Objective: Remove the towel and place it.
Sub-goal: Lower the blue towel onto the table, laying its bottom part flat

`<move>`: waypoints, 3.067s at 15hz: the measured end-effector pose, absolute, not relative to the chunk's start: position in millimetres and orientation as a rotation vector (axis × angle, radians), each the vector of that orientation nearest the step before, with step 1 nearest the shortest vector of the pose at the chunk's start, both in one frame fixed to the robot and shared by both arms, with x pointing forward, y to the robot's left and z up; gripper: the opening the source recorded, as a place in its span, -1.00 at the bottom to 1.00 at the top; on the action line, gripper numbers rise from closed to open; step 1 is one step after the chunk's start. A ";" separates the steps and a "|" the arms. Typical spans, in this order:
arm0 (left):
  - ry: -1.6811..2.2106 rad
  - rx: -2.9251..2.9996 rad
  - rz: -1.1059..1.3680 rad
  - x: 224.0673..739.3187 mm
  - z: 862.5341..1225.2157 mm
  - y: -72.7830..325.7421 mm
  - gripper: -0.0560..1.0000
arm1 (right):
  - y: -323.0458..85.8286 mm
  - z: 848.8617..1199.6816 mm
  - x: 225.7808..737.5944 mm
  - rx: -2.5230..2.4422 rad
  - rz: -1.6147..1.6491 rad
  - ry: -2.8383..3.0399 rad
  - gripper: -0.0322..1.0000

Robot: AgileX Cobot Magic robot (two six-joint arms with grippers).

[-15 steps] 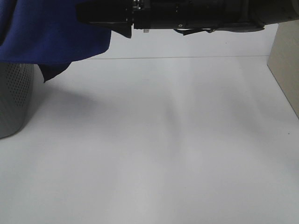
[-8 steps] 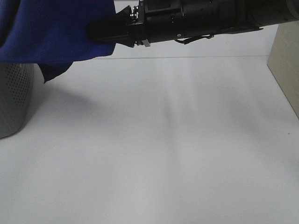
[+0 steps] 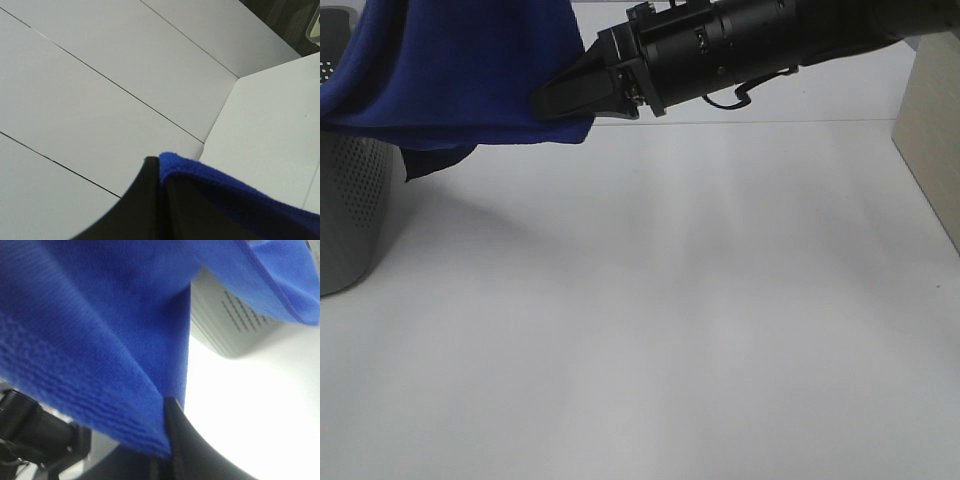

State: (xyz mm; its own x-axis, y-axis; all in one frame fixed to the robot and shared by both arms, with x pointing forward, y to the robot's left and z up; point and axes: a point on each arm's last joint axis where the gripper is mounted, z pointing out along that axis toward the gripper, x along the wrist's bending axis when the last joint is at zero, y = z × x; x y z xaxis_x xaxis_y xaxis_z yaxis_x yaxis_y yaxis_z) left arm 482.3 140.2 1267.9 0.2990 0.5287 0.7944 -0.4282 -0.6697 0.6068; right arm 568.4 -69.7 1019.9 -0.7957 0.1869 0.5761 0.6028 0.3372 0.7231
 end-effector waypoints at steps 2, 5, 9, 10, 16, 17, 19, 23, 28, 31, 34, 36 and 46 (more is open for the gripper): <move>0.145 1.747 1.454 483.7 1267.2 141.1 -0.89 | -77.6 1039.1 565.7 -0.760 -1.343 -2.354 -0.91; 0.213 1.761 1.446 497.9 1260.2 146.0 -0.89 | -99.2 1098.7 561.4 -0.927 -1.203 -2.632 -0.91; 0.173 1.613 1.473 518.8 1254.9 130.0 -0.89 | -133.3 1166.5 559.6 -1.204 -1.043 -2.965 -0.91; 0.164 1.572 1.480 523.5 1253.8 126.9 -0.89 | -141.6 1180.9 560.0 -1.269 -0.989 -3.039 -0.91; 0.254 1.450 1.534 552.0 1249.6 147.0 -0.89 | -166.5 1242.2 554.4 -1.415 -0.991 -3.286 -0.91; 0.253 1.430 1.535 553.7 1249.3 146.3 -0.89 | -165.9 1243.6 555.6 -1.416 -1.026 -3.291 -0.91; 0.248 1.414 1.536 559.0 1245.1 143.3 -0.89 | -164.5 1248.3 559.7 -1.421 -1.132 -3.312 -0.91; 0.244 1.365 1.562 573.0 1247.2 142.0 -0.89 | -166.1 1262.2 573.8 -1.446 -1.364 -3.454 -0.91; 0.281 1.341 1.583 601.6 1244.3 143.9 -0.89 | -162.3 1281.4 583.6 -1.387 -1.768 -3.520 -0.91; 0.293 1.325 1.609 612.5 1238.2 151.0 -0.89 | -153.5 1264.8 604.5 -1.358 -1.746 -3.555 -0.91; 0.279 1.277 1.628 629.7 1231.5 146.7 -0.89 | -139.2 1241.6 632.9 -1.293 -1.815 -3.572 -0.91; 0.268 1.238 1.648 643.3 1237.3 143.3 -0.89 | -132.6 1236.5 644.3 -1.231 -1.948 -3.582 -0.91; 0.318 1.123 1.721 729.5 1244.8 143.2 -0.89 | -150.7 1228.9 699.1 -1.376 -2.474 -3.320 -0.91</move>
